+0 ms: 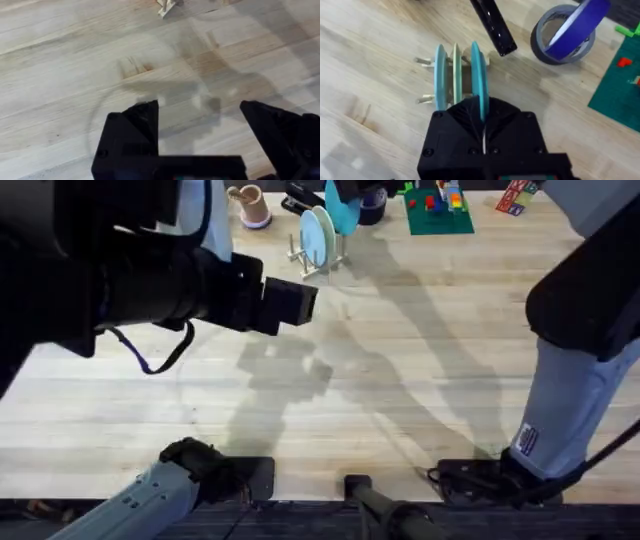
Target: Pick up the plates from the table one by one and place each into a slot on the dish rack.
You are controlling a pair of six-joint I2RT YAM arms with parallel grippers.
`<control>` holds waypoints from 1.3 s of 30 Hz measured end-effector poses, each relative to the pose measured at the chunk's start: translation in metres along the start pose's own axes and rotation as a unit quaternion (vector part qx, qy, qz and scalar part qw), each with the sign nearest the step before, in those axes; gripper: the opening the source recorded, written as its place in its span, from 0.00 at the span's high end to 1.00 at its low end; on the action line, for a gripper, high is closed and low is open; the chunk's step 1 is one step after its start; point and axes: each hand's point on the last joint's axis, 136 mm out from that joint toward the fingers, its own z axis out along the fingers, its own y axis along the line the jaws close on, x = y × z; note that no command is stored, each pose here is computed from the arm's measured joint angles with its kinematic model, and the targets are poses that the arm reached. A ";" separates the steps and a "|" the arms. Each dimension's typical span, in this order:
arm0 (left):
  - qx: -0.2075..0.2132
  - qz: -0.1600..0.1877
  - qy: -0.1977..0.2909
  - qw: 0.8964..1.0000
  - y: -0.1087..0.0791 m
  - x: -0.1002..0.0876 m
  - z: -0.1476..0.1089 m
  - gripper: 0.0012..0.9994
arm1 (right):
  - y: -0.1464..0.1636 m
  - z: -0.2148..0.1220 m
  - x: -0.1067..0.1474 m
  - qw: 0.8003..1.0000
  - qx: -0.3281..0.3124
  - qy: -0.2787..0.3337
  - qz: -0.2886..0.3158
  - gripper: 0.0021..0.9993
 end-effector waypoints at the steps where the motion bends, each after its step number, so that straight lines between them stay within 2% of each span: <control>1: 0.000 0.000 0.000 1.000 0.000 0.000 0.000 0.00 | 0.000 0.002 0.002 1.000 0.000 0.003 0.000 0.97; 10: 0.000 0.000 0.000 1.000 0.000 0.000 0.000 0.01 | -0.001 0.030 0.016 1.000 -0.001 0.030 0.005 0.97; 32: 0.000 0.000 0.000 1.000 0.000 0.000 0.000 0.00 | -0.001 0.030 0.013 1.000 -0.001 0.026 0.005 0.97; 39: -0.001 0.000 0.000 1.000 0.000 0.000 0.000 0.00 | 0.000 0.030 0.013 1.000 -0.001 0.025 0.004 0.90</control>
